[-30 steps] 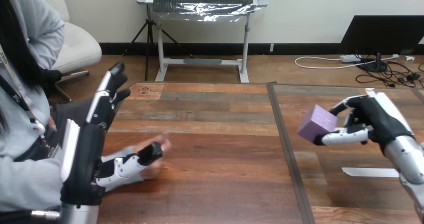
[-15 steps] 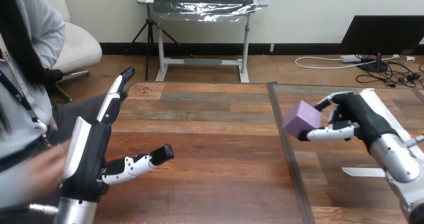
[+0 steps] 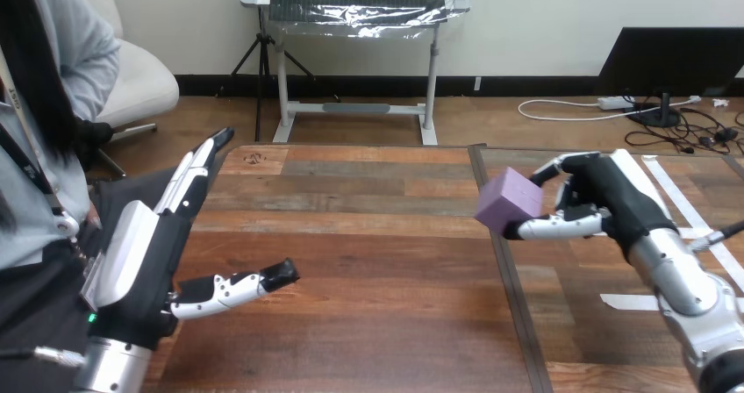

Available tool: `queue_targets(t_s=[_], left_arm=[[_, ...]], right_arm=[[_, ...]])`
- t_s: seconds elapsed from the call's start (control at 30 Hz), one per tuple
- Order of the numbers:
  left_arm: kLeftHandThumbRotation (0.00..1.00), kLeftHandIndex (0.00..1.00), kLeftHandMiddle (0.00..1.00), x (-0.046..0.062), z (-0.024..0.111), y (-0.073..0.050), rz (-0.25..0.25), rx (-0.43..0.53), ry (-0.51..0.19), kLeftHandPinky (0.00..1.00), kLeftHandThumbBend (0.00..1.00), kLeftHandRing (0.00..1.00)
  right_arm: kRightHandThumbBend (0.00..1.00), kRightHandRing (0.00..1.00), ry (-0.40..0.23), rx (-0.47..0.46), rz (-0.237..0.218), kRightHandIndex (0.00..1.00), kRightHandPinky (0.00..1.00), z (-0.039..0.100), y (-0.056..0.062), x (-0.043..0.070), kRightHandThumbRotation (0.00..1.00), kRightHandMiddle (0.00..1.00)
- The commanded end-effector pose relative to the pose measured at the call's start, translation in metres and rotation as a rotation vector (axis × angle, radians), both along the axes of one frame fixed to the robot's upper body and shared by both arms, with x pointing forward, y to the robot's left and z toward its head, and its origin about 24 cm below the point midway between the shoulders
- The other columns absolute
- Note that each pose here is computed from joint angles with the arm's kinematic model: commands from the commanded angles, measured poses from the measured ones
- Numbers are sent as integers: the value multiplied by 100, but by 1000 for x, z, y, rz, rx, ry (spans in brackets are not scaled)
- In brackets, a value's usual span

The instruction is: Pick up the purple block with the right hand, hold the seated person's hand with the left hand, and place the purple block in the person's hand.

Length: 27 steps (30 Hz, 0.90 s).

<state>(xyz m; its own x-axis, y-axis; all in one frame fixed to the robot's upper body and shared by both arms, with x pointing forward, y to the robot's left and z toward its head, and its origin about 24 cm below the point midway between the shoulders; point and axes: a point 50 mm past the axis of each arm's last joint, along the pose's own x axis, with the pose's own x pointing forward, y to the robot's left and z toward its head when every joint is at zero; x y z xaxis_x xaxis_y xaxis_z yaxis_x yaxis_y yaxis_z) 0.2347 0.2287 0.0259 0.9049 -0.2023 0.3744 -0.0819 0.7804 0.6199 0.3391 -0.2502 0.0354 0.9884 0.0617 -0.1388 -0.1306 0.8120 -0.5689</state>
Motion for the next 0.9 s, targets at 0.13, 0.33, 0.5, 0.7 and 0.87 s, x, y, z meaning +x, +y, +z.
queue_targets(t_s=[0.13, 0.33, 0.5, 0.7, 0.87], left_arm=[[54, 96, 94, 17, 21, 4, -31, 107, -52, 92, 100, 96], [48, 95, 94, 21, 21, 10, -31, 159, -10, 92, 100, 96], [43, 95, 94, 23, 21, 15, -29, 212, 13, 92, 100, 96], [41, 94, 94, 26, 21, 20, -22, 246, 33, 92, 100, 95], [44, 93, 93, 27, 21, 23, -7, 274, 36, 90, 100, 94]], right_arm=[[57, 8, -137, 79, 55, 11, 4, 27, 21, 15, 0, 12], [56, 8, -145, 88, 66, 11, 4, 26, 27, 16, 0, 12], [56, 8, -156, 111, 84, 11, 4, 27, 33, 15, 0, 12], [56, 8, -157, 129, 93, 11, 4, 25, 37, 15, 0, 12], [56, 8, -156, 132, 103, 11, 4, 23, 39, 13, 0, 12]])
